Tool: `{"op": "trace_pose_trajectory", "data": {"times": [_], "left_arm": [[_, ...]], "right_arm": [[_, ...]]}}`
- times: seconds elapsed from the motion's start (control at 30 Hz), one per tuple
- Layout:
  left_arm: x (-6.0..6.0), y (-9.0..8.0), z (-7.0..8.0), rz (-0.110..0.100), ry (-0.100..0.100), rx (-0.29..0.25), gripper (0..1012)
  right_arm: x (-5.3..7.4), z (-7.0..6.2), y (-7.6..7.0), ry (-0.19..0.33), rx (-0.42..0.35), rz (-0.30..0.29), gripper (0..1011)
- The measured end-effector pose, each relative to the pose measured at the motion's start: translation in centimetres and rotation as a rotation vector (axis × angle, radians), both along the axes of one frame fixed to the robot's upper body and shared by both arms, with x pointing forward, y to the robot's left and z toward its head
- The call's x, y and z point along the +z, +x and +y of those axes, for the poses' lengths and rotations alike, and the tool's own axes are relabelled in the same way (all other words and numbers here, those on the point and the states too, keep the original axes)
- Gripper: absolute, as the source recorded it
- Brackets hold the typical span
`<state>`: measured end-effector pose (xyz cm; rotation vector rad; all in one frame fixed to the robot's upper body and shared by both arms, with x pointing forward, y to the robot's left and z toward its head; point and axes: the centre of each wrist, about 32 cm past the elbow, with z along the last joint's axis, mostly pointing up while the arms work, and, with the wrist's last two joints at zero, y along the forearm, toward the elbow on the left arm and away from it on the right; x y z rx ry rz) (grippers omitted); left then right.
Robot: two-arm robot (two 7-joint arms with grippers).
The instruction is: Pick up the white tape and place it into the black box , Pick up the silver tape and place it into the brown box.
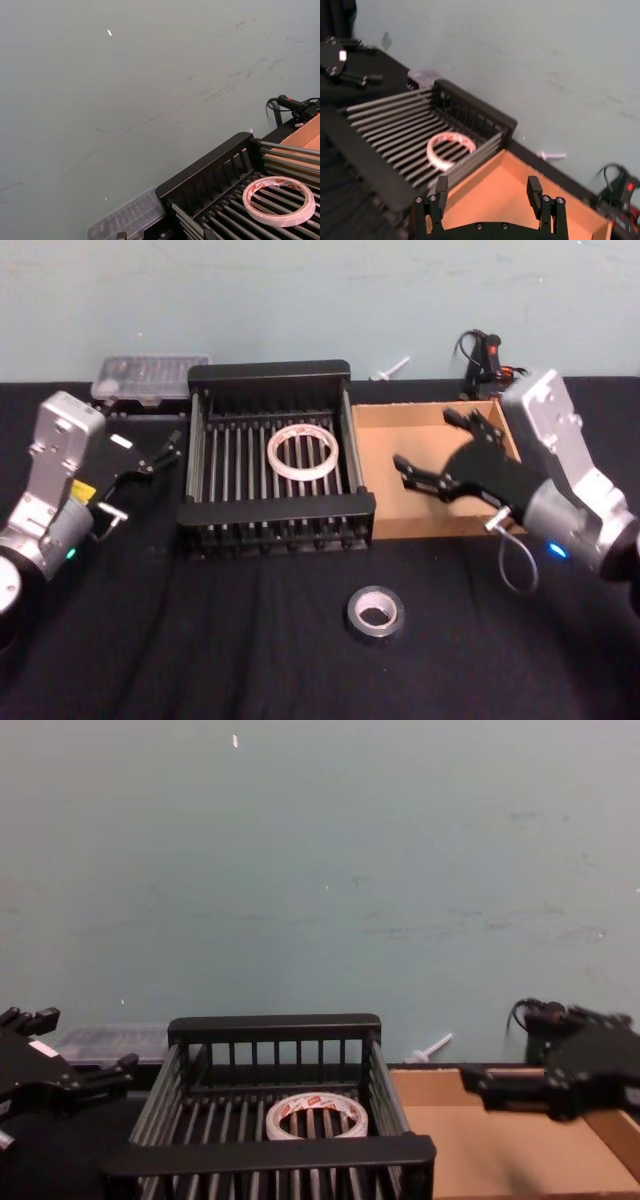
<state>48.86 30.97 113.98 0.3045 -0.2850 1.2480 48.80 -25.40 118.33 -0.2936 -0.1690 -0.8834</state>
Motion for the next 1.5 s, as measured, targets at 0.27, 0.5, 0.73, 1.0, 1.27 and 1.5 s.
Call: {"op": "trace_pose_trajectory", "data": {"times": [0.27, 0.5, 0.73, 1.0, 1.27, 1.5], "left_arm": [[0.0, 0.0, 0.0, 0.000, 0.000, 0.000, 1001], [0.0, 0.0, 0.0, 0.000, 0.000, 0.000, 1001], [0.0, 0.0, 0.0, 0.000, 0.000, 0.000, 1001], [0.0, 0.0, 0.0, 0.000, 0.000, 0.000, 1001], [0.0, 0.0, 0.0, 0.000, 0.000, 0.000, 1001], [0.0, 0.0, 0.0, 0.000, 0.000, 0.000, 1002]], "right_arm": [[-0.7, -0.9, -2.7, -0.018, 0.016, 0.084, 1002], [-1.1, -0.8, -4.0, -0.035, 0.037, 0.162, 1002], [-1.2, -0.1, -4.4, -0.061, 0.063, 0.240, 1002], [-1.1, 1.0, -4.0, -0.104, 0.097, 0.314, 1002], [-1.0, 1.7, -3.6, -0.139, 0.128, 0.347, 1002], [-1.0, 2.3, -3.5, -0.170, 0.153, 0.364, 1002]]}}
